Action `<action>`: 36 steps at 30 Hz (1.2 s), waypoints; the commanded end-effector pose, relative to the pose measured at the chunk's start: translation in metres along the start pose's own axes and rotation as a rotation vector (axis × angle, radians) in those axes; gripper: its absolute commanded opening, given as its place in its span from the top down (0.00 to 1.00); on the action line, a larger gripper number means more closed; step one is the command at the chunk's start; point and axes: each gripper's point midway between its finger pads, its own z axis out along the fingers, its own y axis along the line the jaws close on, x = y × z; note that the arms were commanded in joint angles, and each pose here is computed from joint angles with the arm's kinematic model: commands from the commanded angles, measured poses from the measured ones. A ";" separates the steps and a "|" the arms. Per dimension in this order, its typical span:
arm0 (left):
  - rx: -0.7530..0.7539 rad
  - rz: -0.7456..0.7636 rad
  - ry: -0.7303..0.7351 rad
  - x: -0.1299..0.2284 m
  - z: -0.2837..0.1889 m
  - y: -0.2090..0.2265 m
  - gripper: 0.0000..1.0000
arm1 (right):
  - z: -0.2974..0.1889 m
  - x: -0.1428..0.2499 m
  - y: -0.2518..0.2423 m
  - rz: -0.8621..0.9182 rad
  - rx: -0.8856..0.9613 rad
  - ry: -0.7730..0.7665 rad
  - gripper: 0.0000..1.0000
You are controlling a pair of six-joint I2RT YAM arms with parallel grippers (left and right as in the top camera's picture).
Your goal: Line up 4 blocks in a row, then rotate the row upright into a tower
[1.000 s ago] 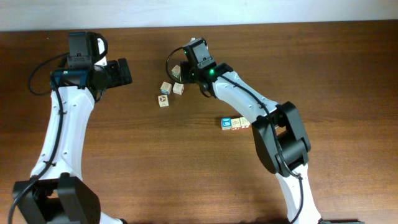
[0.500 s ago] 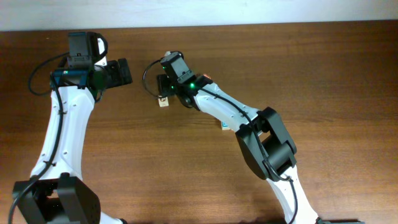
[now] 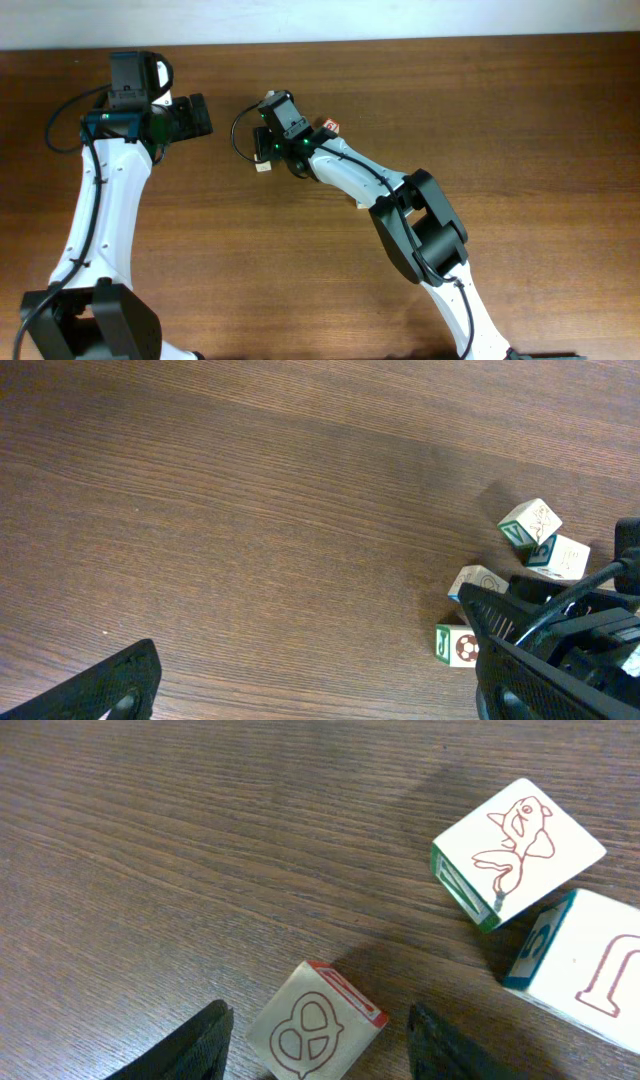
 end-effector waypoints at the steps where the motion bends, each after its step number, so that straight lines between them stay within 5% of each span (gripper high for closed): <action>1: -0.006 -0.013 -0.009 -0.005 0.000 0.001 0.01 | 0.016 0.014 -0.009 0.009 0.037 0.019 0.49; 8: -0.006 -0.013 -0.009 -0.004 0.000 0.001 0.01 | 0.003 0.011 -0.025 0.026 0.075 0.060 0.67; 11: -0.006 -0.013 -0.009 -0.004 0.000 0.001 0.01 | -0.033 -0.021 -0.010 -0.029 0.053 0.005 0.76; 16: -0.006 -0.013 -0.009 -0.005 0.000 0.001 0.01 | -0.145 -0.052 0.006 -0.058 0.061 0.008 0.77; 21: -0.006 -0.013 -0.009 -0.005 0.000 0.001 0.01 | -0.176 0.060 -0.034 0.128 0.228 0.417 0.83; 26: -0.006 -0.013 -0.009 -0.004 0.000 0.001 0.01 | -0.127 0.138 -0.085 0.229 0.306 0.436 0.83; 31: -0.006 -0.013 -0.009 -0.005 0.000 0.001 0.01 | -0.131 0.132 -0.109 0.208 0.413 0.391 0.82; 32: -0.006 -0.013 -0.009 -0.004 0.000 0.001 0.01 | -0.131 0.133 -0.109 0.208 0.415 0.395 0.73; 36: -0.006 -0.013 -0.009 -0.005 0.000 0.001 0.01 | -0.134 0.133 -0.110 0.219 0.391 0.422 0.62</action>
